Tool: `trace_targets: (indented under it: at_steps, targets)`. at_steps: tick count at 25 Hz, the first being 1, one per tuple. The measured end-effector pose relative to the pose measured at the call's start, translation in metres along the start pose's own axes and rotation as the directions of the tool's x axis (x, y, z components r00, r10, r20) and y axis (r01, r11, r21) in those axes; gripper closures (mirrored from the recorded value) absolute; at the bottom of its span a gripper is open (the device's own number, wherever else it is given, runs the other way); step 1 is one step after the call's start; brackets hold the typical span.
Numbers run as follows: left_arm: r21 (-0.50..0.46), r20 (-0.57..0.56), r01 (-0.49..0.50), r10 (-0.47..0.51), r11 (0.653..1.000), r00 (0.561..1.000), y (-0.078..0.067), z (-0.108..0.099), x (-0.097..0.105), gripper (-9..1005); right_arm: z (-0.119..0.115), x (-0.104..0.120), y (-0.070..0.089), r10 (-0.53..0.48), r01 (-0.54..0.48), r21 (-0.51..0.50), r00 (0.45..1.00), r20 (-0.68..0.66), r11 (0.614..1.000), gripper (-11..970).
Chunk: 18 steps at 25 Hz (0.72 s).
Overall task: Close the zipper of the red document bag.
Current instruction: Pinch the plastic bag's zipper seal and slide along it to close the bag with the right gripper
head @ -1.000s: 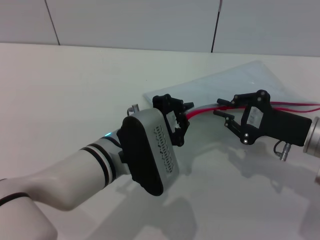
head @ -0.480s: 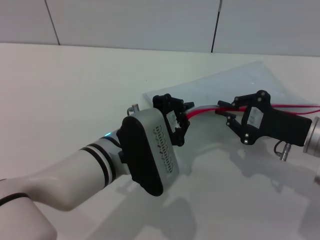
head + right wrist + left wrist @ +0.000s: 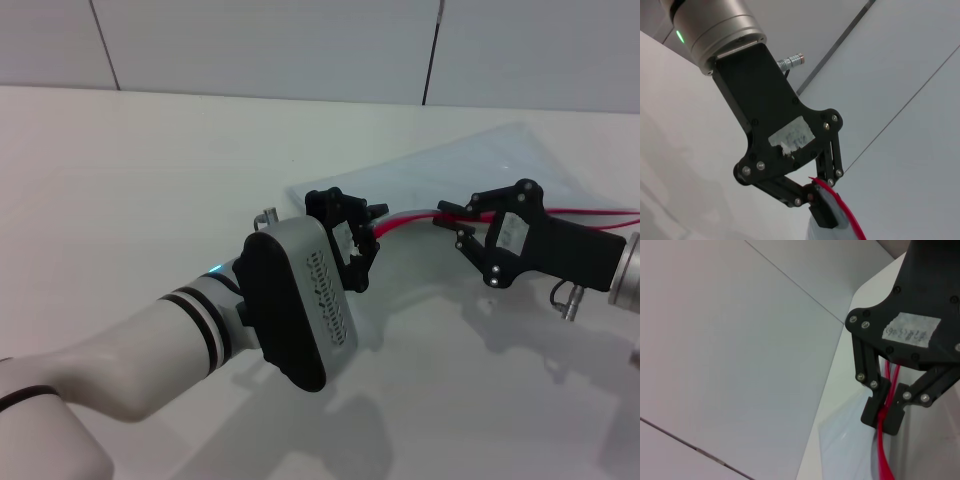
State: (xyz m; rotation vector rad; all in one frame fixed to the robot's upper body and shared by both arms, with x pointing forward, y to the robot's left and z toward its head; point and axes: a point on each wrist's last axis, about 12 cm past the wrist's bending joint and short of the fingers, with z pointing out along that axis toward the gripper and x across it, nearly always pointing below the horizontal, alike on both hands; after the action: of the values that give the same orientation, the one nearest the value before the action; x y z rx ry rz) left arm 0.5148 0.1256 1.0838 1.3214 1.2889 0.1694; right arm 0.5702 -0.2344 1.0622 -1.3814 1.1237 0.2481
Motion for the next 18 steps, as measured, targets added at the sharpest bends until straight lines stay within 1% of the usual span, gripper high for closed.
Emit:
trace_targets:
  at_steps: [4, 11, 18]
  targets:
    - [-0.001, 0.0, 0.0, 0.0, 1.0, 1.0, 0.0, 0.0, 0.0, 945, 0.0, 0.002, 0.0, 0.005, -0.005, 0.009, 1.0, -0.016, 1.0, 857]
    - [-0.004, 0.026, 0.0, 0.0, 1.0, 1.0, -0.001, -0.005, -0.006, 945, -0.004, 0.014, -0.001, 0.022, -0.018, 0.04, 0.994, -0.107, 0.999, 837]
    - [-0.015, 0.055, -0.005, 0.006, 1.0, 0.998, -0.003, -0.014, -0.008, 945, -0.012, 0.023, -0.005, 0.055, -0.037, 0.112, 0.985, -0.166, 0.993, 816]
